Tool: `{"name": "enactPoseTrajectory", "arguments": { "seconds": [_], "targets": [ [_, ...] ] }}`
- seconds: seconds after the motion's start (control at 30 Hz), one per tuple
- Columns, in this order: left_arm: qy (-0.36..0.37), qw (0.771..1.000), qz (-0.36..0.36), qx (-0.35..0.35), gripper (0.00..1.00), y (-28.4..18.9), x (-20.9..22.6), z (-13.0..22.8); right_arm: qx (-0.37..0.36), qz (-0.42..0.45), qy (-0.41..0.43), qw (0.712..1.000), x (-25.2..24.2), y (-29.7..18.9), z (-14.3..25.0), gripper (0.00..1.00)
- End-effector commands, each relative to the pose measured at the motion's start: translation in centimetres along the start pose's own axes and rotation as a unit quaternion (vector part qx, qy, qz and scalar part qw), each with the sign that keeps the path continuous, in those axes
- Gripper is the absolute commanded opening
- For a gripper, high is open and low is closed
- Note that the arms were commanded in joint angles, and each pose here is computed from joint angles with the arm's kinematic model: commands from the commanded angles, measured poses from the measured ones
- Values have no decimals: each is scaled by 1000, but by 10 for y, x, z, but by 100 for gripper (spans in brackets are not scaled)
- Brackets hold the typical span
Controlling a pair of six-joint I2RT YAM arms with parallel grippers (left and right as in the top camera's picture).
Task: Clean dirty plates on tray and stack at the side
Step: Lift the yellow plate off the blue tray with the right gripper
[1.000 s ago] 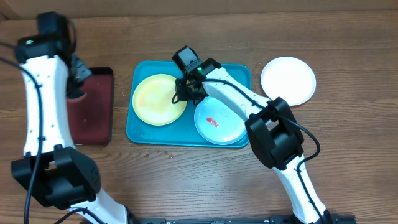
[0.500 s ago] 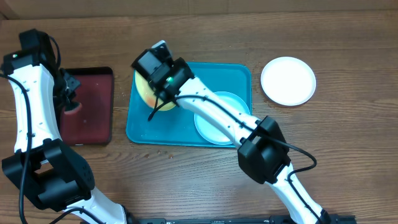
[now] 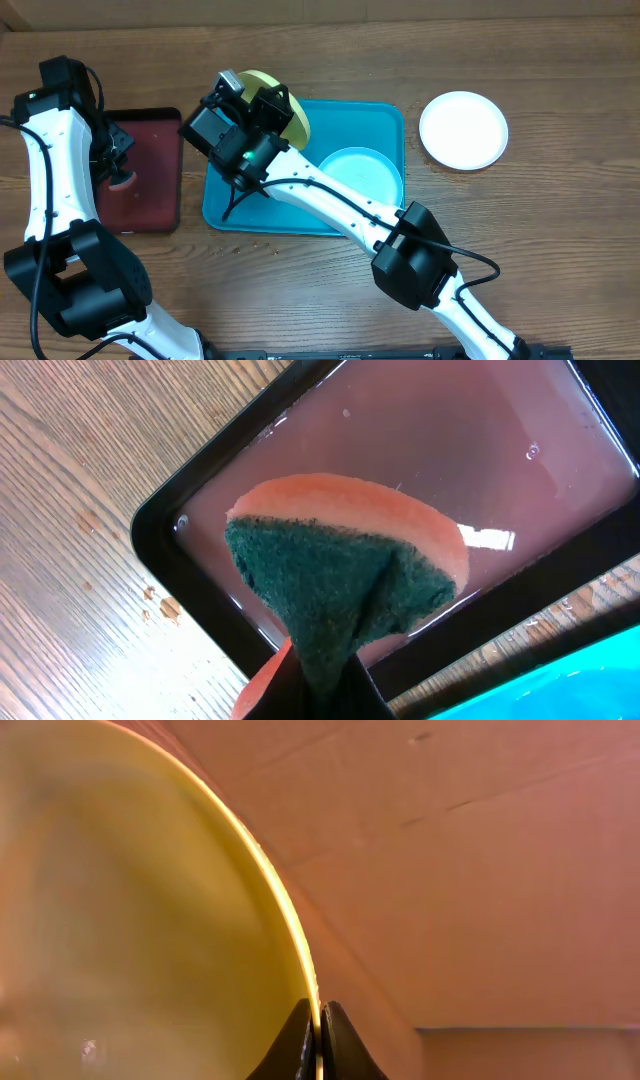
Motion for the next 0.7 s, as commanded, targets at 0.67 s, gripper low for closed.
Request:
{"name": "enactPoseTrajectory", "arguments": {
  "seconds": [0.67],
  "targets": [
    [-11, 1000, 0, 6, 4, 5, -2, 0, -6, -175, 144, 974, -50, 37, 20, 4]
  ]
}}
Point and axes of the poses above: each gripper's point midway between its finger pads, its own y axis out along the fingers, its own x axis along the line the jaws close on, z = x × y, the point moved 10 cm from there along -y, back along the fingers, and after that the axes turned 9 degrees about -y, right-handed, at the moved point
